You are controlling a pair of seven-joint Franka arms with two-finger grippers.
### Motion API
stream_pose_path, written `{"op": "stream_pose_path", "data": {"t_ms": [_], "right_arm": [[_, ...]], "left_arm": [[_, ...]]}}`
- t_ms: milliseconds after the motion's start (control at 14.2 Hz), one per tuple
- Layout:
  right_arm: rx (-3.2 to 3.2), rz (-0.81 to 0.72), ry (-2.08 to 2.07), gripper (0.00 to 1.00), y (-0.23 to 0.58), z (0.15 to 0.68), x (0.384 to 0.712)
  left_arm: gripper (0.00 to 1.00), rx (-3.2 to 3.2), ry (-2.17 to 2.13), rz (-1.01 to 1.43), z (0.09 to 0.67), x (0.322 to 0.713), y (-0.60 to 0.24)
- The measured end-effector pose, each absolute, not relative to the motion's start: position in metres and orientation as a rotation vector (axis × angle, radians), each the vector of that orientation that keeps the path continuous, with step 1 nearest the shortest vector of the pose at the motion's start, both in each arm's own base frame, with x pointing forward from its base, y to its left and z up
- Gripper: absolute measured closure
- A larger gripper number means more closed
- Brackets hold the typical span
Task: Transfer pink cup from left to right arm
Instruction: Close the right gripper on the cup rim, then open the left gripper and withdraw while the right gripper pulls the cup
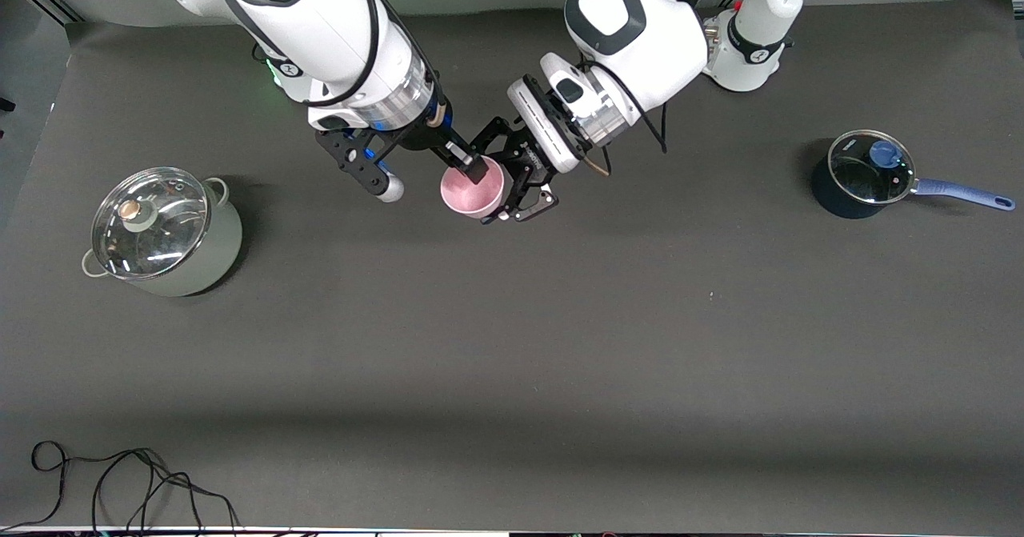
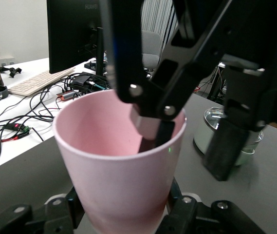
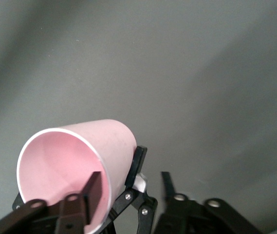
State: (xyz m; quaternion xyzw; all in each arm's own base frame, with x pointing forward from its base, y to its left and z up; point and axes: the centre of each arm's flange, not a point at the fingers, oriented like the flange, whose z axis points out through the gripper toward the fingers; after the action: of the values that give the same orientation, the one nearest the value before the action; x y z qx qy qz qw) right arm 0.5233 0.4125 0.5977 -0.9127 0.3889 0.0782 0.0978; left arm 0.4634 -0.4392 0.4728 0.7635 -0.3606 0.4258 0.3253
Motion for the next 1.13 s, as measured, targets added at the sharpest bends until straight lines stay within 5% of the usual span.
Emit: {"op": "stream_pose_path", "data": {"t_ms": [282, 987, 1128], "right_arm": [[-2.682, 0.223, 1.182, 0.93, 0.408, 0.598, 0.528], [-2.662, 0.234, 1.215, 0.93, 0.405, 0.596, 0.532], [-2.651, 0.222, 1.231, 0.96, 0.393, 0.598, 0.541]], "left_arm": [[0.33, 1.999, -0.95, 1.116, 0.473, 0.461, -0.441], [0.3, 2.012, -0.943, 1.127, 0.473, 0.461, -0.439], [0.14, 2.017, -0.937, 1.129, 0.473, 0.464, -0.437]]}}
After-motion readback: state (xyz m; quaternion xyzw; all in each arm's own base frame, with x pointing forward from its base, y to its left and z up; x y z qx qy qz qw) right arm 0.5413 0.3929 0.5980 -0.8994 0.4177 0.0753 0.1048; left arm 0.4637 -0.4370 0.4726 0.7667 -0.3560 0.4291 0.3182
